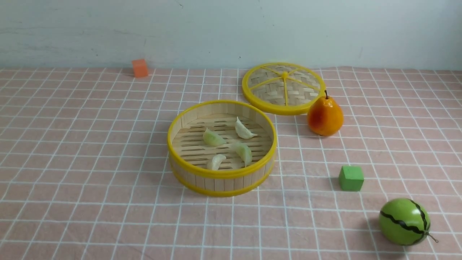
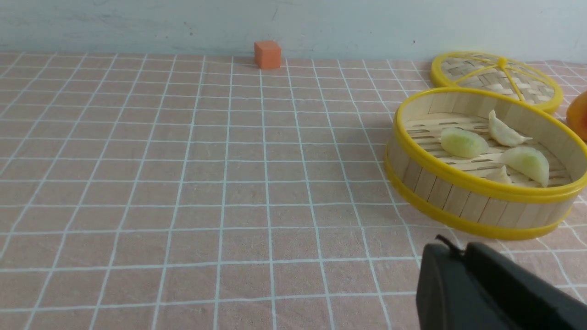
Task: Put the dumplings into the steamer on the table with the pink tablecloth.
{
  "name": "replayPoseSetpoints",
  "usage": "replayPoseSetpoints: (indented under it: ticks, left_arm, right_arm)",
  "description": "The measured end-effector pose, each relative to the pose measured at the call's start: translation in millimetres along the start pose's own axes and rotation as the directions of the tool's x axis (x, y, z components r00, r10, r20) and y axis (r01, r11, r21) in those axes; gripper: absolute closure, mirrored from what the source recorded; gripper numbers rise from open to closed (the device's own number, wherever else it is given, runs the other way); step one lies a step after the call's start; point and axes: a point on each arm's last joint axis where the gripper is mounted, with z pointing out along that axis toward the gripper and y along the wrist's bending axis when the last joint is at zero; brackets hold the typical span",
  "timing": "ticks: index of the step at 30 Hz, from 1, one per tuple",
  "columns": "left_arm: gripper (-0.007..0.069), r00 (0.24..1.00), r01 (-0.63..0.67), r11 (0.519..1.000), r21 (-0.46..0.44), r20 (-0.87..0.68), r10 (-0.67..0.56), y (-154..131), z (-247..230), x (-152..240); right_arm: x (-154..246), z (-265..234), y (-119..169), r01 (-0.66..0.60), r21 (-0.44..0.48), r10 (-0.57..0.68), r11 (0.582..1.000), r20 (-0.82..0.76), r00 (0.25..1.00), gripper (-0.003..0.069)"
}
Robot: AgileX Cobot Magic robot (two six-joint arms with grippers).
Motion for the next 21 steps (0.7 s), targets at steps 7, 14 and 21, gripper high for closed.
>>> replayPoseSetpoints:
  ticks: [7,14,21]
  left_arm:
    - [0.0569,1.000,0.000,1.000,0.000,0.000,0.000,0,0,0]
    - [0.0568,1.000,0.000,1.000,0.000,0.000,0.000,0,0,0]
    - [0.0566,1.000,0.000,1.000,-0.001,-0.001,0.000,0,0,0]
  right_arm:
    - [30,10,-10,-0.052,0.162,0.043,0.985,0.058,0.997,0.0636]
    - [43,9,-16,-0.158,0.296,0.176,0.942,-0.037,0.984,0.0636]
    - [53,6,-16,-0.116,0.324,0.177,0.939,-0.167,0.970,0.0634]
